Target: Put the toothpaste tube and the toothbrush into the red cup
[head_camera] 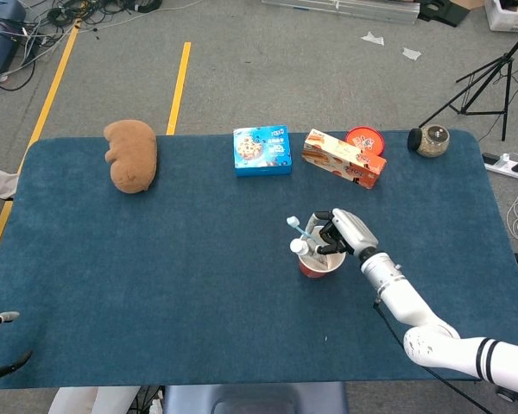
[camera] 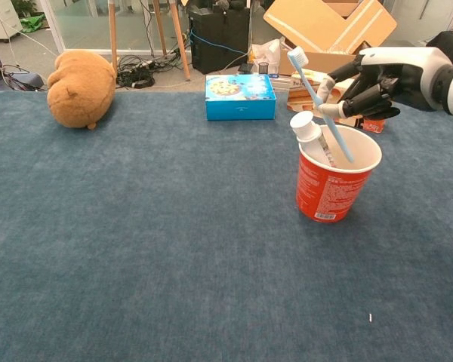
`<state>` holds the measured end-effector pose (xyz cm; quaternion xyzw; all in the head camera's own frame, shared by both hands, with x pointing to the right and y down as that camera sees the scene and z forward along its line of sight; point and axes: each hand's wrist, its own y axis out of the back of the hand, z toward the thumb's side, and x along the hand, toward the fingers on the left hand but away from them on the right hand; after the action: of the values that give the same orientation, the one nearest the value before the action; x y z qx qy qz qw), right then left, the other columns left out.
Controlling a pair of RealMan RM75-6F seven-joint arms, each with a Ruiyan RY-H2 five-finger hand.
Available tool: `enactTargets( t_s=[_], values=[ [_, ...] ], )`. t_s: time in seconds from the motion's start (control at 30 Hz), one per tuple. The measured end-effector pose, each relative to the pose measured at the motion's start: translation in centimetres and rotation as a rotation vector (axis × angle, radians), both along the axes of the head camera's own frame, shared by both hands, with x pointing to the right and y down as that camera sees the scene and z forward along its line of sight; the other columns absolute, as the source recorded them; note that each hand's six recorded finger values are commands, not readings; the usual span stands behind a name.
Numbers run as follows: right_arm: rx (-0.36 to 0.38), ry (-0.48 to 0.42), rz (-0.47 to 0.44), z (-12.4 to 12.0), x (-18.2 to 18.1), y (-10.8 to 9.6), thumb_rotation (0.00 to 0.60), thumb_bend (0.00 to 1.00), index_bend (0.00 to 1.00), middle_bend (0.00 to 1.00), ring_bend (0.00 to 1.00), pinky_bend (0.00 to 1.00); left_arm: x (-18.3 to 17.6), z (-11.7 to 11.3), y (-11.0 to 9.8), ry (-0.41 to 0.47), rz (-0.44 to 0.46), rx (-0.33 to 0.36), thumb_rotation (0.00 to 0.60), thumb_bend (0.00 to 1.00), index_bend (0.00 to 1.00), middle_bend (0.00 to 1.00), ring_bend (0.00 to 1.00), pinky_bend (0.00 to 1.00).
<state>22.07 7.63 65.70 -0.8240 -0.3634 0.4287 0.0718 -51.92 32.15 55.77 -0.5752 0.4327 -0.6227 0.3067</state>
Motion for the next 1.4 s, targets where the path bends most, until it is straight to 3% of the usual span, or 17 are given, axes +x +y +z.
enactTargets(
  t_s=[0.27,0.67,0.87,1.07,1.17,1.27,1.3,1.4],
  values=[
    [-0.006,0.008,0.001,0.2,0.9,0.3,0.6,0.11,0.52,1.0,1.0,1.0,0.1,0.1,0.0,-0.001,0.002,-0.002,0.6,0.0,0.32,0.37,0.33,0.42],
    [0.008,0.006,0.046,-0.4,2.8,0.3,0.6,0.05,0.5,1.0,1.0,1.0,0.3,0.0,-0.2,0.0,0.005,-0.001,0.6,0.0,0.32,0.37,0.33,0.42],
    [0.07,0.003,0.067,-2.1,4.3,0.4,0.6,0.04,0.49,1.0,0.97,1.0,0.5,-0.1,-0.5,-0.001,0.013,0.005,0.6,0.0,0.32,0.37,0.33,0.42],
    [0.148,0.055,0.069,-4.6,7.4,1.4,0.6,0.04,0.48,1.0,0.81,1.0,1.0,-0.4,-0.9,0.0,0.027,0.014,0.6,0.0,0.32,0.37,0.33,0.42],
    [0.174,0.105,0.059,-5.7,9.3,2.2,0.6,0.04,0.47,0.92,0.72,1.0,1.3,-0.5,-1.1,0.0,0.036,0.019,0.6,0.0,0.32,0.37,0.33,0.42],
    [0.181,0.165,0.042,-6.5,11.1,3.3,0.6,0.04,0.46,0.75,0.58,0.9,1.6,-0.6,-1.4,0.007,0.044,0.026,0.6,0.0,0.32,0.37,0.33,0.42],
    [0.183,0.192,0.033,-6.8,11.9,3.7,0.6,0.04,0.46,0.68,0.52,0.82,1.8,-0.6,-1.5,0.012,0.046,0.028,0.6,0.0,0.32,0.37,0.33,0.42],
    [0.198,0.258,0.024,-7.7,13.7,4.8,0.6,0.04,0.45,0.56,0.39,0.67,2.4,-0.7,-1.9,0.027,0.059,0.033,0.6,0.0,0.32,0.37,0.33,0.42]
  ],
)
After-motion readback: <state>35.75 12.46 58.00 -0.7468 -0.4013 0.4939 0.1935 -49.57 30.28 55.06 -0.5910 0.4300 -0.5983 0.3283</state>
